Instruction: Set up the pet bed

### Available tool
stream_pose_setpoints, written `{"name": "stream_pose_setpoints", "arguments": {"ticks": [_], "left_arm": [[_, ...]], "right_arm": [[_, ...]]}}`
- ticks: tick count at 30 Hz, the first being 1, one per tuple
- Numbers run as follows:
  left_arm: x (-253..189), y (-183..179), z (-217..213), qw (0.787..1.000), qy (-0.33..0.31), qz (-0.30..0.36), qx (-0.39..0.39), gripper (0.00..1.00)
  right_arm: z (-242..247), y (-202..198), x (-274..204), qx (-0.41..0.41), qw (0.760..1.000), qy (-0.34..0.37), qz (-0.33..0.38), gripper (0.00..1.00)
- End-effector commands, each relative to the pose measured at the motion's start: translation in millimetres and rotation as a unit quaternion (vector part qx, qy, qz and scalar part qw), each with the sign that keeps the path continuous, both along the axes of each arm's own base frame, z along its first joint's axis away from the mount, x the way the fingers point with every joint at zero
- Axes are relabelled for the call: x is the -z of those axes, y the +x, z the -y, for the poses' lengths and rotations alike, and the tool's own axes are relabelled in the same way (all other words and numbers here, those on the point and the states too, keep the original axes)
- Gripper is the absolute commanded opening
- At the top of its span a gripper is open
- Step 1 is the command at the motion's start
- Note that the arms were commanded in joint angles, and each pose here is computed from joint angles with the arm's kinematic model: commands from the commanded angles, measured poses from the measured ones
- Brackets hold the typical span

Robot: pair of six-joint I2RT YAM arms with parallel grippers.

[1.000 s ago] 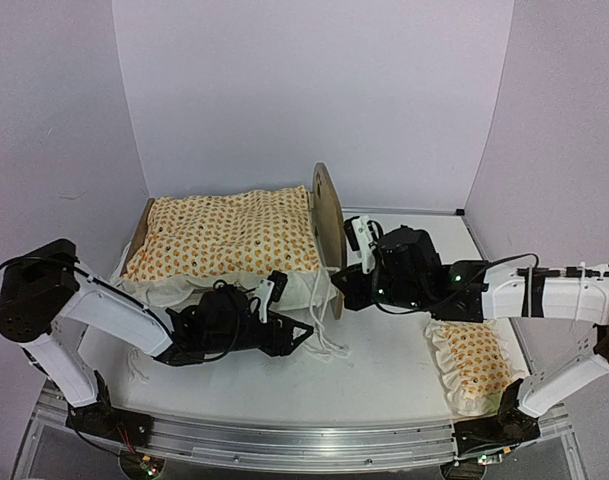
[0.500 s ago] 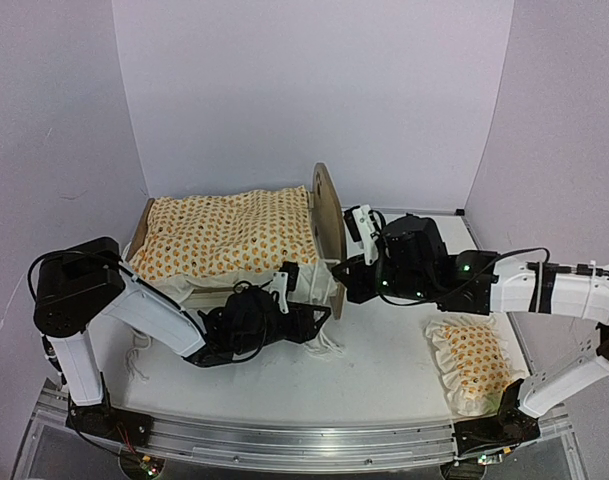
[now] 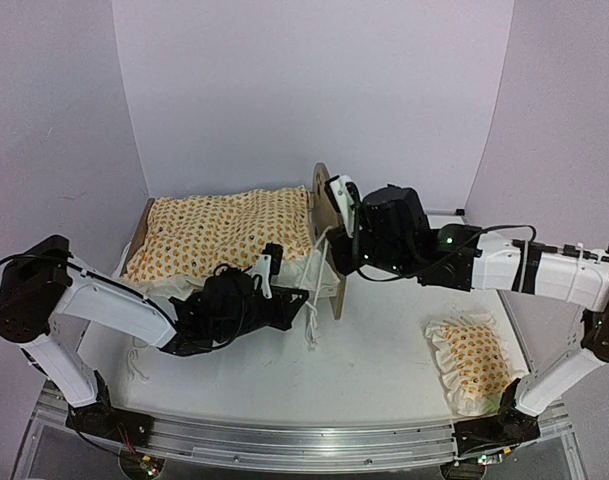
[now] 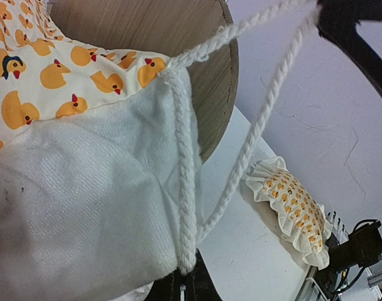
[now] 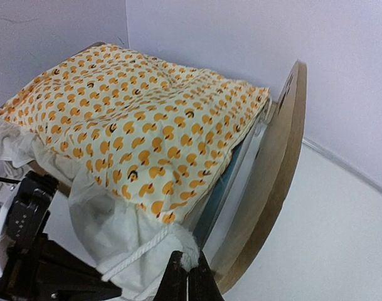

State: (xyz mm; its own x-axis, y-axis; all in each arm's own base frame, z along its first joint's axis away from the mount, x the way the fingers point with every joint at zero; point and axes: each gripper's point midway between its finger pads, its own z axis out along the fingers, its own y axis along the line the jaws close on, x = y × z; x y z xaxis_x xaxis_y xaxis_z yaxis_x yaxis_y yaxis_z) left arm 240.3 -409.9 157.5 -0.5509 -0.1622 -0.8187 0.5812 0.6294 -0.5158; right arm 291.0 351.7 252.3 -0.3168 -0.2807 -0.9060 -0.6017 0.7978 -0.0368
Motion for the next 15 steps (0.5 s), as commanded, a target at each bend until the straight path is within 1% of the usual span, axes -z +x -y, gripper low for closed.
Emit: {"name": "stream_pose_setpoints", "arguments": {"ticks": [1, 4, 7, 10, 12, 15], "left_arm": [[-12, 4, -17, 0.999, 0.037, -0.004, 0.000, 0.00], [-17, 7, -25, 0.998, 0.059, -0.010, -0.012, 0.00], [-22, 21, -44, 0.993, 0.099, 0.000, -0.062, 0.00], [-39, 36, -53, 0.988, 0.125, 0.029, -0.089, 0.00], [-46, 51, -62, 0.981, 0.149, 0.035, -0.116, 0.00], [-54, 67, -66, 0.976, 0.170, 0.034, -0.131, 0.00]], "right_arm": [[-5, 36, -55, 0.021, 0.993, -0.045, 0.108, 0.00], [-9, 52, -67, 0.020, 0.990, -0.057, 0.127, 0.00], [-14, 68, -69, 0.017, 0.985, -0.086, 0.145, 0.00], [-24, 77, -67, -0.018, 0.982, -0.101, 0.157, 0.00], [-32, 83, -67, -0.042, 0.981, -0.101, 0.160, 0.00], [-46, 90, -64, -0.073, 0.973, -0.124, 0.178, 0.00]]}}
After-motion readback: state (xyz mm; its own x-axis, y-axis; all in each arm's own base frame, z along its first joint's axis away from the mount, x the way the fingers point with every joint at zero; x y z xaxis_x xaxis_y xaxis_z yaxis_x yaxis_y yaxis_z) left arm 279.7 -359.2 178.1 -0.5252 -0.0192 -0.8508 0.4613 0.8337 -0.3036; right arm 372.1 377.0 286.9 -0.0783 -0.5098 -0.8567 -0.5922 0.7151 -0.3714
